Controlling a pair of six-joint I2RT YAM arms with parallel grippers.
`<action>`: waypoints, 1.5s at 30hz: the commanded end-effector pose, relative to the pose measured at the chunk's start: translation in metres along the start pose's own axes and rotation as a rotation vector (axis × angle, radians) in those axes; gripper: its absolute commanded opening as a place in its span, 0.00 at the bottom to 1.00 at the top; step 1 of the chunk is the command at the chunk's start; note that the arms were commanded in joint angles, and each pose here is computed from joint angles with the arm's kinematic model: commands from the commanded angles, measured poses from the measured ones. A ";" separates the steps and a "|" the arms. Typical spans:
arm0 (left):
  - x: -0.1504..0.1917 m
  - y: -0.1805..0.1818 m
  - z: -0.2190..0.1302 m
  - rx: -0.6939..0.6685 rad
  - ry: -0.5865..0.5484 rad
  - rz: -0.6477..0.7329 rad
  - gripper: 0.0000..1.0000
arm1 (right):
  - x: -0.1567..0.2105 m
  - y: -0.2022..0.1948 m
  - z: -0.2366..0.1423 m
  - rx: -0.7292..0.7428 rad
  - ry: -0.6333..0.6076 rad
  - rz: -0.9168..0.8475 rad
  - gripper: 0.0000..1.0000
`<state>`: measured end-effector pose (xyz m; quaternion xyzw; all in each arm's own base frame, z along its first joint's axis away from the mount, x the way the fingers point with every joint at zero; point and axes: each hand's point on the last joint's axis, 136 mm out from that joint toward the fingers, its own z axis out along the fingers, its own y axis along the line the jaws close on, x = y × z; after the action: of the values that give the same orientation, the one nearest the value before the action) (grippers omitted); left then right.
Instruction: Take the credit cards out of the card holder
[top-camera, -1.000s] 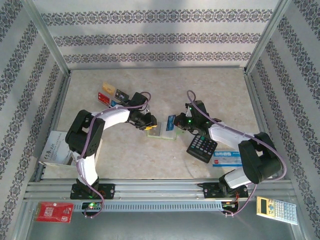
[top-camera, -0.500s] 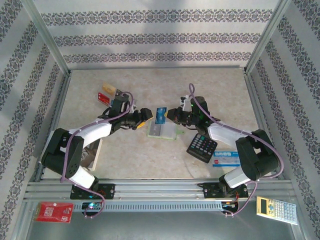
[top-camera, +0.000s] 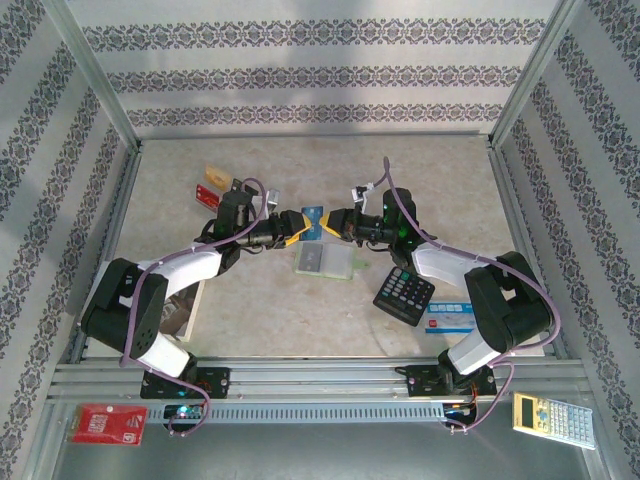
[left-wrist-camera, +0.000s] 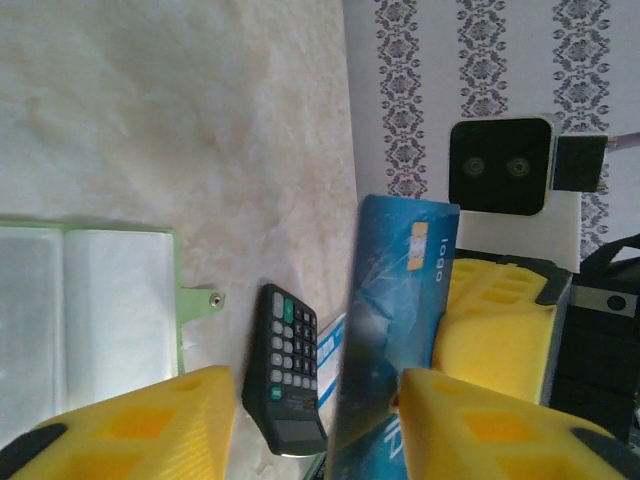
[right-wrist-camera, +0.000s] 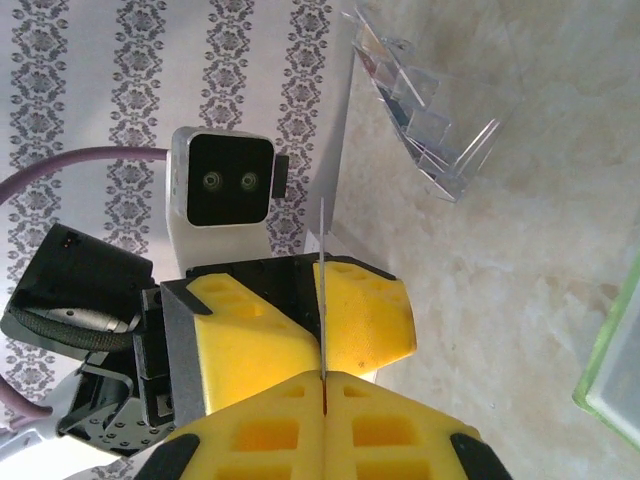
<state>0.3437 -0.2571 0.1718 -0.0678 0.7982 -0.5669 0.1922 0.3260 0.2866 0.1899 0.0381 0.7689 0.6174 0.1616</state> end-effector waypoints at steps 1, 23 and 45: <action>-0.008 -0.027 -0.007 0.092 -0.020 0.047 0.39 | -0.001 0.018 0.001 -0.064 0.026 -0.038 0.00; -0.027 0.036 -0.055 -0.327 -0.150 0.054 0.00 | -0.006 -0.024 -0.039 0.313 -0.125 -0.150 0.62; -0.084 0.079 -0.190 -1.086 -0.693 -0.261 0.00 | -0.027 -0.057 -0.080 0.686 -0.191 -0.304 0.98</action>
<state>0.3606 -0.0571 0.1757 -0.3647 0.8713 -0.0966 0.3140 0.3257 0.2006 0.1487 0.0303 0.9039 0.3219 0.2802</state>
